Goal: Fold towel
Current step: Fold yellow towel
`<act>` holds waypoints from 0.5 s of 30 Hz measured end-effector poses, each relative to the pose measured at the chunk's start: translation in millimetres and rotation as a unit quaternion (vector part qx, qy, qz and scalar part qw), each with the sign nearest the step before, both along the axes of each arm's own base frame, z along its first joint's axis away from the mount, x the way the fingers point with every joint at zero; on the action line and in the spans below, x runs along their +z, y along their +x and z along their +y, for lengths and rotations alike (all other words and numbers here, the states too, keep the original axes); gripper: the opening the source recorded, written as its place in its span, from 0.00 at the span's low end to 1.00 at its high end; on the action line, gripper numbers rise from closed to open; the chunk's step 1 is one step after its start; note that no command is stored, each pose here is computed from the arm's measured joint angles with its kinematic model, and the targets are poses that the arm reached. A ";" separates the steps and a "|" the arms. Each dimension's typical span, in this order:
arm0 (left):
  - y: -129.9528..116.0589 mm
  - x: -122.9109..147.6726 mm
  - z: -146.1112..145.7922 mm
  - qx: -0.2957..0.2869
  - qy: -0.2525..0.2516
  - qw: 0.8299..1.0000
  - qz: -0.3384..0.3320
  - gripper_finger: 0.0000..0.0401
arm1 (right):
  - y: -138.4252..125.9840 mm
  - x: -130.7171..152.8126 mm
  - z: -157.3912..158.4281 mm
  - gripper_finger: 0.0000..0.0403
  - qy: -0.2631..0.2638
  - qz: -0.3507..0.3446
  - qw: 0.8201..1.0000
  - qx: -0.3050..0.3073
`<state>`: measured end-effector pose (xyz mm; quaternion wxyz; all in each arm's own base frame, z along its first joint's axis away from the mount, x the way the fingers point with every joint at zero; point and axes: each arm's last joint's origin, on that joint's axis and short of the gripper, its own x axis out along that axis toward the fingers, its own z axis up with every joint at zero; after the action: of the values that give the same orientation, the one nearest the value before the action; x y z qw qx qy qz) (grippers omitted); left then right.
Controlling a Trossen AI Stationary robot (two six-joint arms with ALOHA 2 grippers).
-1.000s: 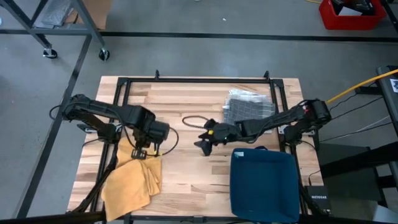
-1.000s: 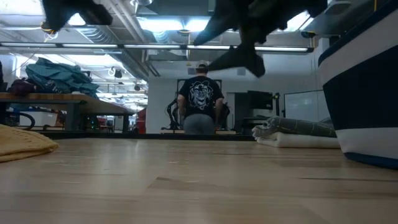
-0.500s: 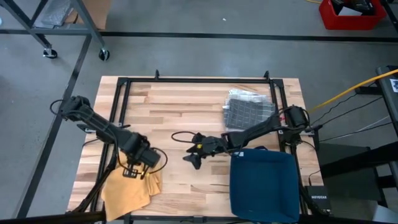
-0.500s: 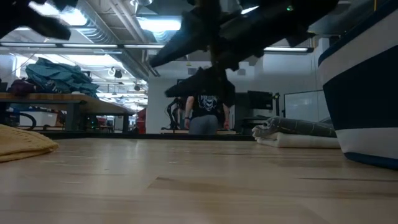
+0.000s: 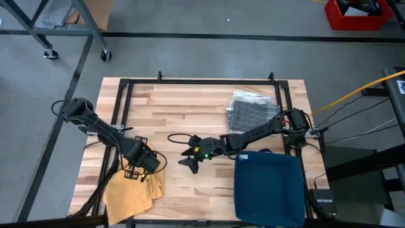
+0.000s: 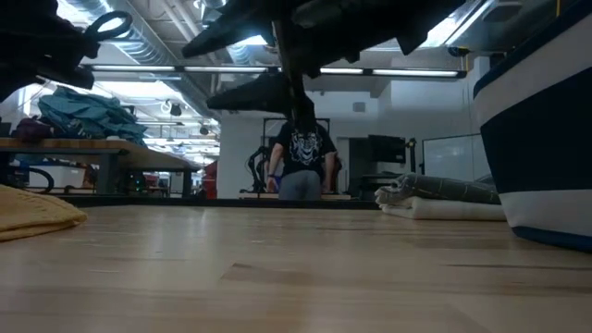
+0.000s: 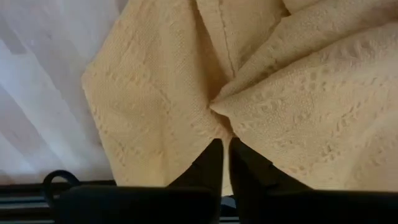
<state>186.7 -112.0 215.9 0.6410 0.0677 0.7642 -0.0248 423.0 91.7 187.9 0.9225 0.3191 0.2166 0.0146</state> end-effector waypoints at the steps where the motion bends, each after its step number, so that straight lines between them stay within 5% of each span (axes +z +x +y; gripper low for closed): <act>1: -0.2 -1.0 0.1 -0.007 -0.001 1.000 0.000 0.08 | 0.4 0.8 0.1 0.62 0.000 -0.001 1.000 0.000; 10: 1.1 -13.6 -0.3 -0.010 -0.008 1.000 -0.022 0.42 | -0.1 -0.5 0.0 0.62 -0.002 0.007 1.000 0.000; 15: 12.4 -14.5 -7.3 -0.009 -0.048 0.996 -0.078 0.50 | -0.6 -1.5 -0.1 0.62 -0.003 0.013 1.000 0.000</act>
<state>199.1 -119.3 201.4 0.7009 0.0451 0.7092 -0.0622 422.4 91.6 186.4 0.9207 0.3165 0.2283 0.0098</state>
